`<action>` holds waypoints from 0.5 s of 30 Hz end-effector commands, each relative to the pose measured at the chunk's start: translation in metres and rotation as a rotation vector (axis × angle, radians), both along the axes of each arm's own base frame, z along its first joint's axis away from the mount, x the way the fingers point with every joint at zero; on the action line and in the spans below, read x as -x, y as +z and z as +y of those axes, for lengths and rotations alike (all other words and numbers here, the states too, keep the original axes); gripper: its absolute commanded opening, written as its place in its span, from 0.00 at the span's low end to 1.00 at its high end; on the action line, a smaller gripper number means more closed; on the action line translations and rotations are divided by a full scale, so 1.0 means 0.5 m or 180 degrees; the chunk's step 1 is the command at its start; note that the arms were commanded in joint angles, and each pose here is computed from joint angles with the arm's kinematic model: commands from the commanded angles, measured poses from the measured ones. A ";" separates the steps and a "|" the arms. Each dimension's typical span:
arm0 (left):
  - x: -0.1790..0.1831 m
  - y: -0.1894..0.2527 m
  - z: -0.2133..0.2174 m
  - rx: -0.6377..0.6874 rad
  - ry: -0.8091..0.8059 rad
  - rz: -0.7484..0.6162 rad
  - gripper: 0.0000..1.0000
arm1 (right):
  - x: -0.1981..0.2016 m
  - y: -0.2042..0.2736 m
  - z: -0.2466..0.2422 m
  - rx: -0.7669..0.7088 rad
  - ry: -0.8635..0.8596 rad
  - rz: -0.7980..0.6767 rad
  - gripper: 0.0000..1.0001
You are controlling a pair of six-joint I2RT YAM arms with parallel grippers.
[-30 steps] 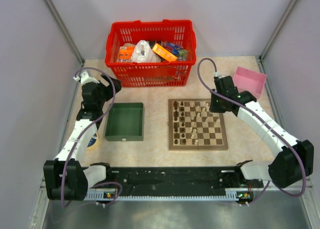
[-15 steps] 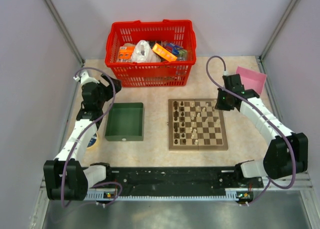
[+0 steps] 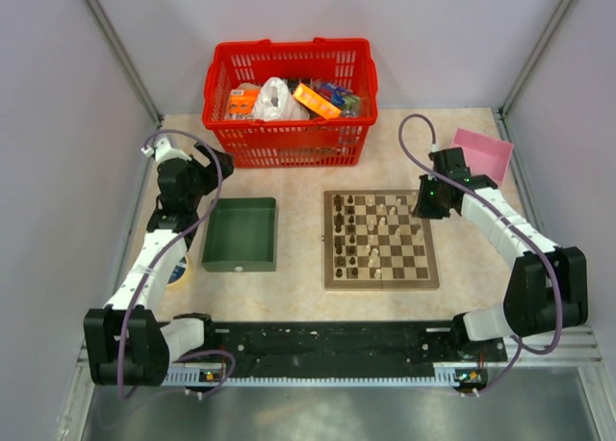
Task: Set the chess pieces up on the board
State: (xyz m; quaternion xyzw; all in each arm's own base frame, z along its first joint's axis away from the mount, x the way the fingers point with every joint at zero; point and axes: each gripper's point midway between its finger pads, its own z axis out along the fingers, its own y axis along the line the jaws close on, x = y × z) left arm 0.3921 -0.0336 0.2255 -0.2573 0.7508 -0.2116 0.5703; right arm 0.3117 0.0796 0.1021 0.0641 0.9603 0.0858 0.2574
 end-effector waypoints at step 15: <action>-0.006 0.016 0.003 0.0006 0.0001 -0.0119 0.99 | 0.000 -0.035 -0.019 -0.0057 0.0010 0.0130 0.13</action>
